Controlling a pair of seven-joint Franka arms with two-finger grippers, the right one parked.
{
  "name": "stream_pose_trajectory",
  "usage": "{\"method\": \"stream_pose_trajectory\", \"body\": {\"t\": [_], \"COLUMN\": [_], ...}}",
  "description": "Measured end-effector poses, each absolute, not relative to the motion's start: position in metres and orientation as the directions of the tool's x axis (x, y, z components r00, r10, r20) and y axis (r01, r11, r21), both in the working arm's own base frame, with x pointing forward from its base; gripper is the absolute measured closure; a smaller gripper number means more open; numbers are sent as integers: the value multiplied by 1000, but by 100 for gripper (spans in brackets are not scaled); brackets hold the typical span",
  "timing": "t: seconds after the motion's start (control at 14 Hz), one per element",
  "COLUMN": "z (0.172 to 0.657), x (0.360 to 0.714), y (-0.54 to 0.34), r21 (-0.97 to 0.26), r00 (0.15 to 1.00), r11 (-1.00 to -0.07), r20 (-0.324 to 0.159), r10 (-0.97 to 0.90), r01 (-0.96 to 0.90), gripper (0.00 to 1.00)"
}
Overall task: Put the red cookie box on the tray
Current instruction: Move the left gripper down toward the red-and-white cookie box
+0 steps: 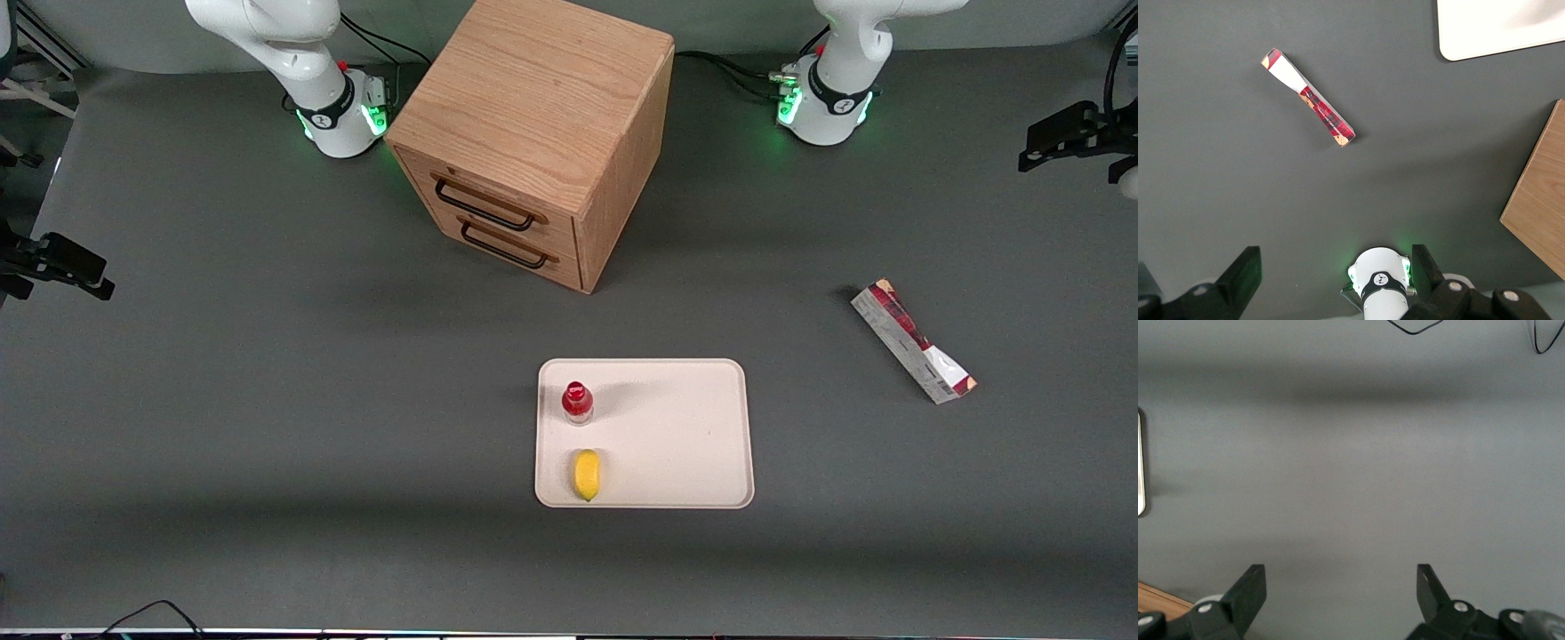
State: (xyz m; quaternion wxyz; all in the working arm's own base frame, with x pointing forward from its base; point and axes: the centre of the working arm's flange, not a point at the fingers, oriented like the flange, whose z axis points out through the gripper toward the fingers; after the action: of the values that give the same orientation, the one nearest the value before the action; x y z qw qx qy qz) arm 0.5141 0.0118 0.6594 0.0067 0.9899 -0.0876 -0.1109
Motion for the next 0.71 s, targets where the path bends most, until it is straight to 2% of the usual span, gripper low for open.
{"method": "stream_pose_trajectory", "body": {"t": [0.43, 0.57, 0.71], "z": [641, 612, 565], "x": [523, 538, 563], "y": [6, 9, 12], "r21": [-24, -34, -39], "r00": [948, 937, 933], "r11": [-981, -981, -982], "r20": [-265, -306, -320], "r10": [-179, -170, -164], "r01": [-192, -189, -186], "gripper": [0, 0, 0]}}
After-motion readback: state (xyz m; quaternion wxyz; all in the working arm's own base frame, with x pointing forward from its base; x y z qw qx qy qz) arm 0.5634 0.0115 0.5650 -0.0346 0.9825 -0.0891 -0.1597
